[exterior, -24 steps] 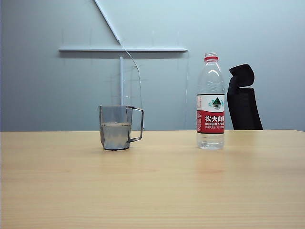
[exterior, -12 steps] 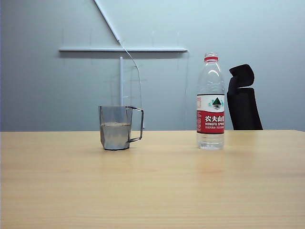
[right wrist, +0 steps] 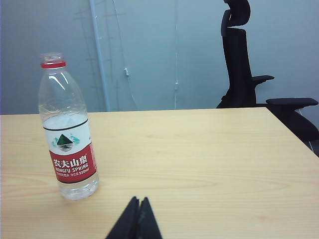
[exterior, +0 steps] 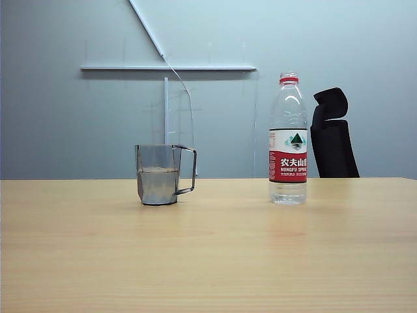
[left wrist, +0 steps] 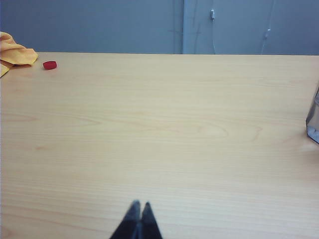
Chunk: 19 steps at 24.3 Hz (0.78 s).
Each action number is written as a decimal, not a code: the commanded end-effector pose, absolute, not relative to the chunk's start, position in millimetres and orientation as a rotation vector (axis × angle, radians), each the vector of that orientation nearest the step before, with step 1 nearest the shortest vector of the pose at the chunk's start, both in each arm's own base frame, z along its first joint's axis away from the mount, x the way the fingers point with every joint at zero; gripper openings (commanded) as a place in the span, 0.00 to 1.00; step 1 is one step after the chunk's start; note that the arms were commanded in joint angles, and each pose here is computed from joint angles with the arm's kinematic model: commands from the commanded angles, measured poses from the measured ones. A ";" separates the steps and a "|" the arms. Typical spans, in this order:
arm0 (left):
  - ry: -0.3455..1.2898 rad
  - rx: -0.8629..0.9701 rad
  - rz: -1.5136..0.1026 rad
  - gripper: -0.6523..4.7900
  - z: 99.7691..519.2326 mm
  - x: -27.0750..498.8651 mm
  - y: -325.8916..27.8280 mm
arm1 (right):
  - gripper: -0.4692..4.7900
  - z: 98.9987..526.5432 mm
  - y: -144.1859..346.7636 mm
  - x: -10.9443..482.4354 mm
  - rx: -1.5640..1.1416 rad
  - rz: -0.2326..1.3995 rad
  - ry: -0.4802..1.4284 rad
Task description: Pick up the mineral water bottle on the table and pour water into the mug until it's half full.
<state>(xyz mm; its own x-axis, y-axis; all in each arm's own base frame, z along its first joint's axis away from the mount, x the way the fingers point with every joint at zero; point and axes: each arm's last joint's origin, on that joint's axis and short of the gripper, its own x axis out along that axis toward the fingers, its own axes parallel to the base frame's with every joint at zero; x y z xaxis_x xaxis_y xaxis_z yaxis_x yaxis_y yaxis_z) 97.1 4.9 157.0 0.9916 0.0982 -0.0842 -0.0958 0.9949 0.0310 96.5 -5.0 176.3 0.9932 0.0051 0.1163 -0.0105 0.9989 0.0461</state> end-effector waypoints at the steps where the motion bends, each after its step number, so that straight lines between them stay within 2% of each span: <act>1: 0.071 0.024 0.097 0.12 159.0 97.1 4.9 | 0.08 179.0 -2.9 96.1 0.044 0.020 -0.135; 19: 0.071 0.024 0.097 0.12 159.0 97.1 4.9 | 0.08 178.9 -1.1 96.1 0.047 0.025 -0.133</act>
<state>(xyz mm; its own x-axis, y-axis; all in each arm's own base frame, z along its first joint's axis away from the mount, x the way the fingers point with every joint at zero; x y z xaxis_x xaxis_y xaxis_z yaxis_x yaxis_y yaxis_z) 97.1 4.9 156.9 0.9916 0.0982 -0.0846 -0.0958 0.9949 0.0310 96.7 -1.0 176.1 0.9931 0.0265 0.1138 -0.0319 0.9984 0.0461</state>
